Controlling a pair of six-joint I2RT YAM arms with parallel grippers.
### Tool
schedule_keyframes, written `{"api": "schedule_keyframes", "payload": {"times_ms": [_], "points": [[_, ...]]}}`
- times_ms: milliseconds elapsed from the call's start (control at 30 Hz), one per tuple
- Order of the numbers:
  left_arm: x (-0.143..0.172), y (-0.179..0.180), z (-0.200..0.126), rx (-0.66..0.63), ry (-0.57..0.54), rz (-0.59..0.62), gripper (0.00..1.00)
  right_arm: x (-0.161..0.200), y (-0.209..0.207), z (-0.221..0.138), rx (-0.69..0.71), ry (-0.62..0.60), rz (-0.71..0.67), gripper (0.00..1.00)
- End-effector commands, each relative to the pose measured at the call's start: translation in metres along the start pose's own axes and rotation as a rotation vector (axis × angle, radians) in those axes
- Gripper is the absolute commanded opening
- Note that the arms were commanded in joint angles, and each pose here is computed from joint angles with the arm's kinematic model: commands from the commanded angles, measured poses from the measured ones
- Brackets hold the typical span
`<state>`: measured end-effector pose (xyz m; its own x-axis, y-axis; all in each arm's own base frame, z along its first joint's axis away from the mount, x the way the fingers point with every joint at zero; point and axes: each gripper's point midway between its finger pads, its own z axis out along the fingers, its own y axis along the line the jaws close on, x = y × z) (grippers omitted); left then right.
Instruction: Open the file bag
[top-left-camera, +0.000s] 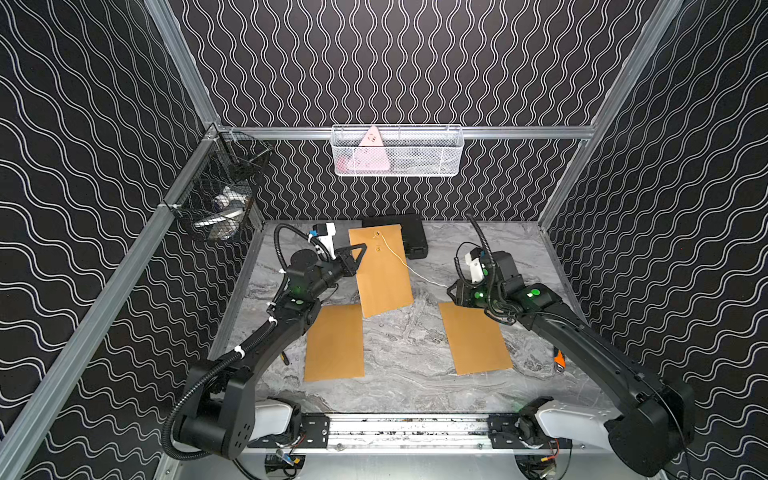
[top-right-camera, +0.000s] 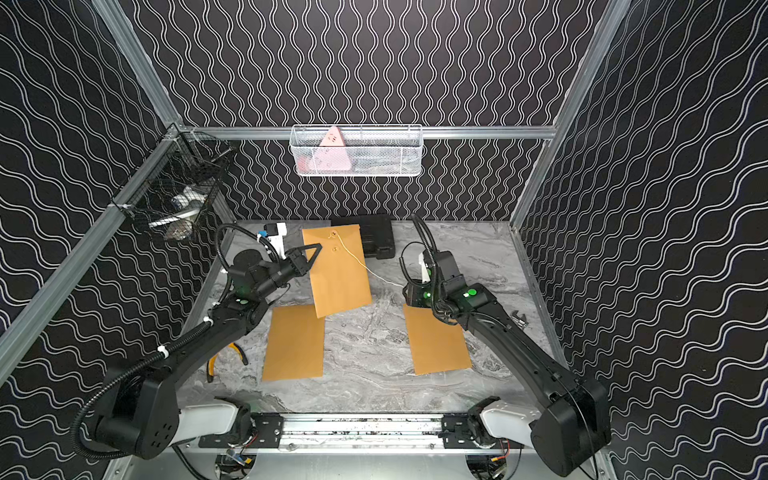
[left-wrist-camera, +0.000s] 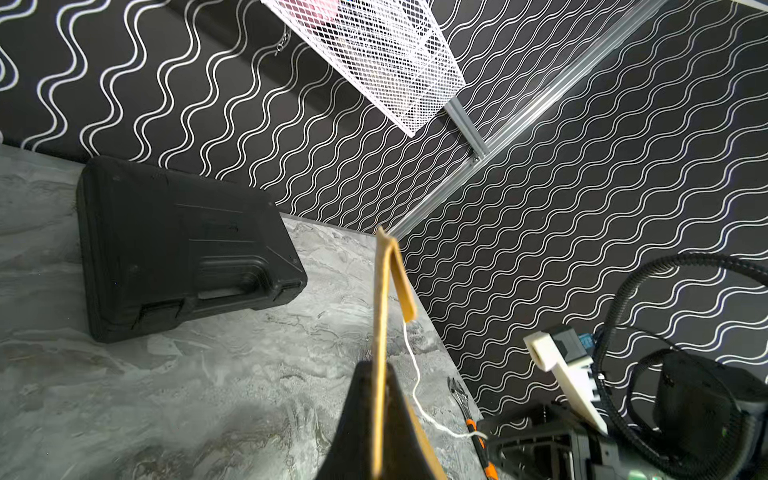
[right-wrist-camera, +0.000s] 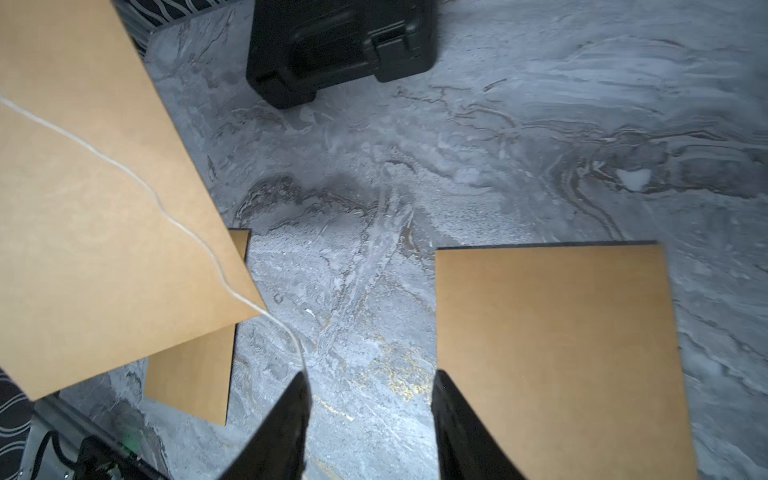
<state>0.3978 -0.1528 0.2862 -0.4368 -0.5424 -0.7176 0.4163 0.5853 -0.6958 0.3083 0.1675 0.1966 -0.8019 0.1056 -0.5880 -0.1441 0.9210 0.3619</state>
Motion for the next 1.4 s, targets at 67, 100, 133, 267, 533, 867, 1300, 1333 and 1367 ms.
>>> {"api": "schedule_keyframes", "payload": {"times_ms": [67,100,133,267,533,867,1300,1333,1367], "points": [[-0.005,-0.01,-0.001,0.045,-0.014,0.051,0.0,-0.01,-0.031,-0.01,0.068,-0.04,0.039,0.6],[-0.006,-0.012,-0.001,0.05,-0.013,0.056,0.0,-0.011,-0.036,-0.011,0.076,-0.046,0.049,0.63],[-0.006,-0.013,-0.001,0.053,-0.011,0.059,0.0,-0.012,-0.041,-0.012,0.081,-0.053,0.06,0.64],[-0.005,-0.018,-0.003,0.065,-0.001,0.064,0.0,-0.015,-0.052,-0.012,0.076,-0.068,0.1,0.67],[0.017,-0.033,-0.003,0.075,0.064,0.116,0.0,-0.025,-0.022,-0.008,-0.138,-0.076,0.111,0.69],[0.049,-0.052,-0.005,0.061,0.148,0.225,0.0,-0.04,0.02,-0.009,-0.376,-0.077,0.09,0.7],[0.064,-0.06,0.004,0.114,0.152,0.172,0.0,-0.029,0.068,0.01,-0.505,-0.036,0.061,0.7],[0.065,-0.061,0.005,0.117,0.153,0.169,0.0,-0.028,0.071,0.011,-0.512,-0.034,0.061,0.7],[0.066,-0.061,0.006,0.118,0.151,0.166,0.0,-0.027,0.075,0.014,-0.516,-0.033,0.06,0.69]]}}
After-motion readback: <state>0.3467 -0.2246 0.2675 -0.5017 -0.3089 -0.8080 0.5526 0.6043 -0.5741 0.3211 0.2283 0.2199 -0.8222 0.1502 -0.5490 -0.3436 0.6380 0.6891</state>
